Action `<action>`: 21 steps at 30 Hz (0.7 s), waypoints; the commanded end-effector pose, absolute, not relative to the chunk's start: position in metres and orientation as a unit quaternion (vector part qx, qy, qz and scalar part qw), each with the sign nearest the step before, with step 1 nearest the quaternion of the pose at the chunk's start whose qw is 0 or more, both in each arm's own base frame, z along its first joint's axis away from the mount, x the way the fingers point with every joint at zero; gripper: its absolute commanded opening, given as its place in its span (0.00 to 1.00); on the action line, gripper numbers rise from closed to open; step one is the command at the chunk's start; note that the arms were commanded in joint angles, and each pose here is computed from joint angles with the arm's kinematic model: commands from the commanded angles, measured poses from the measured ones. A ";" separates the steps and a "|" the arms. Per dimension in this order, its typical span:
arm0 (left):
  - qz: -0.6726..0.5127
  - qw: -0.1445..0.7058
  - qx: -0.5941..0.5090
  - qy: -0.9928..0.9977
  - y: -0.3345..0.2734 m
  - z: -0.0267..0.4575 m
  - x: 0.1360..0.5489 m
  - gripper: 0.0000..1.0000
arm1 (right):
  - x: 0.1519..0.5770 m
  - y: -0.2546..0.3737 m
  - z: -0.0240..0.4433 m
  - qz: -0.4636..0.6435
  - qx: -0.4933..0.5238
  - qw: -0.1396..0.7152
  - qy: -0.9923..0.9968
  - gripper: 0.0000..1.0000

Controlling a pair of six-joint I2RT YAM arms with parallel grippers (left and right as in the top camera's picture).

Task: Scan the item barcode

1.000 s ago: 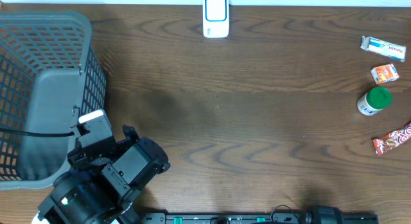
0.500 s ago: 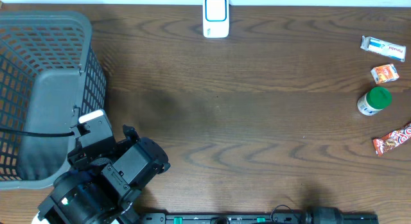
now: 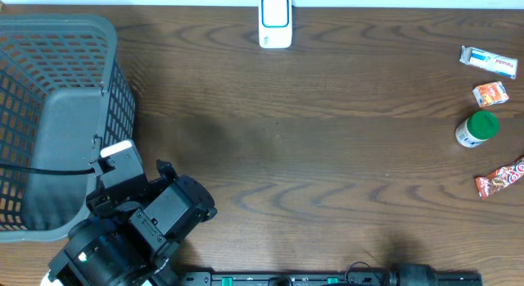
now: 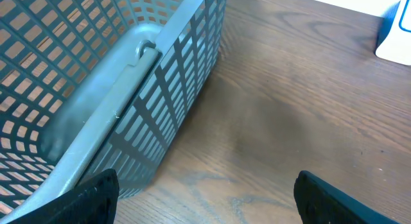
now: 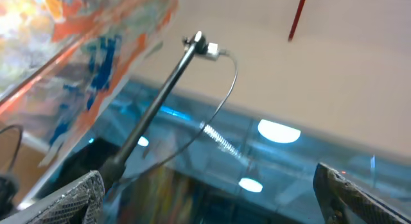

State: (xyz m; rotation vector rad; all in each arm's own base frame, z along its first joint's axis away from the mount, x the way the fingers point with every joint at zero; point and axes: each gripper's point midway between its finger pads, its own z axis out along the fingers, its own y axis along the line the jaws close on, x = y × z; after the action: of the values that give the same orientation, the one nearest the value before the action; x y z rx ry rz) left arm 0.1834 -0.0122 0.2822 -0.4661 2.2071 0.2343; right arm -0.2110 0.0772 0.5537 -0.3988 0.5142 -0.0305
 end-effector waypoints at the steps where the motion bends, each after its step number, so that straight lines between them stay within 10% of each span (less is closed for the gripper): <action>1: 0.096 0.426 -0.191 0.879 -0.011 0.283 0.183 0.85 | -0.210 0.065 0.560 -0.056 -0.171 0.954 0.241 0.99; 21: 0.096 0.426 -0.191 0.879 -0.011 0.283 0.183 0.85 | -0.115 0.047 0.526 -0.066 -0.143 0.908 0.388 0.99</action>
State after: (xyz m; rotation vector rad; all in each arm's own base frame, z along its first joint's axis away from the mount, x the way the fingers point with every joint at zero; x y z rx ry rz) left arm 0.1833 -0.0121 0.2822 -0.4660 2.2073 0.2347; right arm -0.1270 0.0483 0.5330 -0.2889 0.7612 -0.1321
